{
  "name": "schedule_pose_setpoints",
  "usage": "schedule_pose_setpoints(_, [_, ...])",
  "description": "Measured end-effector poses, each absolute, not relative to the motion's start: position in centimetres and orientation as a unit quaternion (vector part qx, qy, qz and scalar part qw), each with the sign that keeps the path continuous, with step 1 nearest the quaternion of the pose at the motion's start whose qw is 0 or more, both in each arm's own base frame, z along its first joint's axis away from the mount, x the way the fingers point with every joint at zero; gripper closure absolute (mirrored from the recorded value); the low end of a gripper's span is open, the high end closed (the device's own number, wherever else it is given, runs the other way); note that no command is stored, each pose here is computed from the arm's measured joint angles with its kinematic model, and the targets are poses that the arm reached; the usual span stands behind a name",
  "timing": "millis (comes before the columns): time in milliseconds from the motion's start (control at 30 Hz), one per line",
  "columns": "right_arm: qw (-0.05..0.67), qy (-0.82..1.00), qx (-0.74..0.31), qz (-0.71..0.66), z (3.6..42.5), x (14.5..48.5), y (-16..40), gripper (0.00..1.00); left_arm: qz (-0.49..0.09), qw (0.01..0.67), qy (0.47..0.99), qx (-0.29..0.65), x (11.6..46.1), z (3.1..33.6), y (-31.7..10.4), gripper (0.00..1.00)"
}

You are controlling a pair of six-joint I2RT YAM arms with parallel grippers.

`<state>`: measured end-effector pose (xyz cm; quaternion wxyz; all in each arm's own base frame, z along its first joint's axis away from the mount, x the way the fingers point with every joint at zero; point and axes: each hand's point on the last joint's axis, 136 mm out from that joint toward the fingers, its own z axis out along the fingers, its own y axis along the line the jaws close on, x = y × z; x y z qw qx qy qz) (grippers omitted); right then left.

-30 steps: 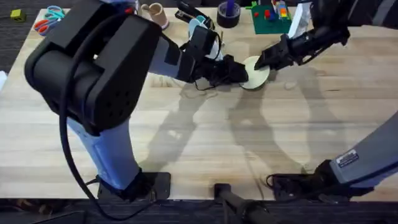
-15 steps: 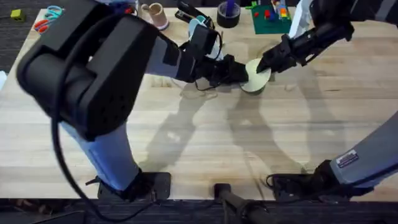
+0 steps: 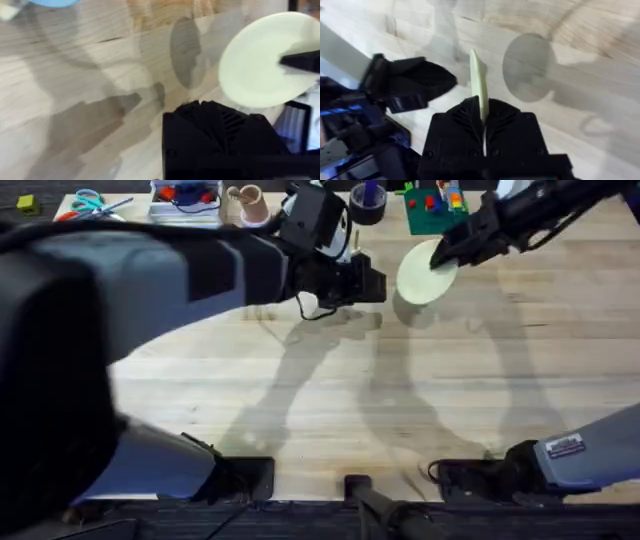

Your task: Pick up the plates from the table one by one and place each into a slot on the dish rack.

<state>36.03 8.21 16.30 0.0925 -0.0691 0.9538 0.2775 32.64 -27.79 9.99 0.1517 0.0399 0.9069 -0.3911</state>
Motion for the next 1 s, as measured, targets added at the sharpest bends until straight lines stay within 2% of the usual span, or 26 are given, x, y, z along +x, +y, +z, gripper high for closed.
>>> schedule_pose_setpoints(200, [0.111,0.964,-0.107,0.216,19.0,35.0,8.1,0.971,-0.336,0.197,0.919,0.062,31.7,12.7,-25.0,0.962])
schedule_pose_setpoints(233, [0.147,0.962,-0.141,0.182,21.4,35.0,8.8,0.971,-0.287,0.238,0.926,0.056,31.3,15.2,-21.2,0.962])
schedule_pose_setpoints(267, [0.155,0.961,-0.149,0.176,21.9,34.9,9.0,0.971,-0.275,0.248,0.927,0.055,31.2,15.8,-20.3,0.962])
schedule_pose_setpoints(600, [0.206,0.947,-0.229,0.089,25.0,35.2,12.1,0.971,-0.188,0.385,0.901,0.071,30.6,22.6,-14.6,0.962])
schedule_pose_setpoints(900, [0.277,0.920,-0.268,0.061,29.9,35.9,14.8,0.971,-0.115,0.421,0.895,0.087,29.1,24.2,-11.5,0.959])
schedule_pose_setpoints(933, [0.284,0.918,-0.269,0.061,30.4,35.9,14.9,0.971,-0.110,0.423,0.895,0.091,29.1,24.2,-11.4,0.896])
schedule_pose_setpoints(1000, [0.299,0.914,-0.269,0.061,31.4,36.1,15.0,0.971,-0.104,0.424,0.895,0.094,29.2,24.2,-11.3,0.588])
